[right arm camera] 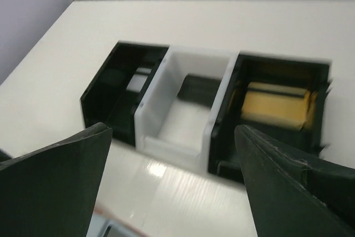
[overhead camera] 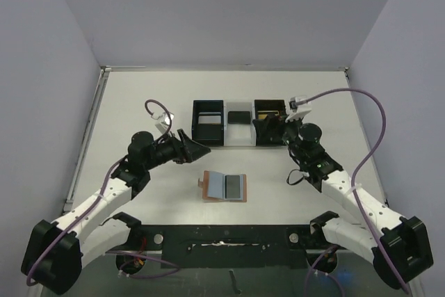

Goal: Take the credit cards out of the card holder

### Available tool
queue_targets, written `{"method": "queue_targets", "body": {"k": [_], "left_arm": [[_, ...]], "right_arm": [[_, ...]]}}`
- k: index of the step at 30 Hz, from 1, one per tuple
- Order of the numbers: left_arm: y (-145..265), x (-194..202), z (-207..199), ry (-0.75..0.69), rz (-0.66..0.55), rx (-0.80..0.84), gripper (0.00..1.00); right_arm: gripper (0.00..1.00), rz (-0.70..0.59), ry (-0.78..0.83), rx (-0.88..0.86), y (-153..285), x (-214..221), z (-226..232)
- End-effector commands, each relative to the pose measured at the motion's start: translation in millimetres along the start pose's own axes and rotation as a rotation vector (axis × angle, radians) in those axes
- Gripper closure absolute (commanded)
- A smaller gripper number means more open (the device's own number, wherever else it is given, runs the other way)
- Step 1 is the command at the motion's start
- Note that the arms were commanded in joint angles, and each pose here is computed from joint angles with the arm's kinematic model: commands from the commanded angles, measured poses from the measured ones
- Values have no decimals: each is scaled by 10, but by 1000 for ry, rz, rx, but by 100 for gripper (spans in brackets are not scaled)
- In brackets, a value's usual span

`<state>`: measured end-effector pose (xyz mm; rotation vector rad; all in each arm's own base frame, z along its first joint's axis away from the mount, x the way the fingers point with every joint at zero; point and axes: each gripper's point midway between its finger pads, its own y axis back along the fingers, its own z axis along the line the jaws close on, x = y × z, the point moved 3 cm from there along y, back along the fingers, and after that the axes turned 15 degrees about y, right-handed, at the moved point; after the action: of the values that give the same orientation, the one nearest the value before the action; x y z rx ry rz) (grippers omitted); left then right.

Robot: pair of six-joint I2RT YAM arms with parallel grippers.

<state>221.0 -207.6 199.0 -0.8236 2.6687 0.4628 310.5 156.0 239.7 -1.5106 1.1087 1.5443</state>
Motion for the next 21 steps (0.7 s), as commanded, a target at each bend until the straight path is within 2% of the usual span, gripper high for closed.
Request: {"method": "queue_targets", "body": {"k": [1,4,6,12,17,21], "left_arm": [[-103,291,-650,19,132,314,30],[-291,649,-624,-39,218,217,31],[-387,758,-501,-71,224,126,34],[-553,864,43,-43,205,-128,43],[-596,1021,316,-71,273,-253,51],[-632,1013,323,-29,239,-241,55]], "right_arm": [[2,96,-346,-119,306,523,330],[2,173,-494,-72,445,792,343],[1,182,-545,-111,516,877,438],[11,298,-619,-120,660,1199,586],[28,389,-601,-171,756,1301,767],[43,449,-599,-216,781,1404,940]]}}
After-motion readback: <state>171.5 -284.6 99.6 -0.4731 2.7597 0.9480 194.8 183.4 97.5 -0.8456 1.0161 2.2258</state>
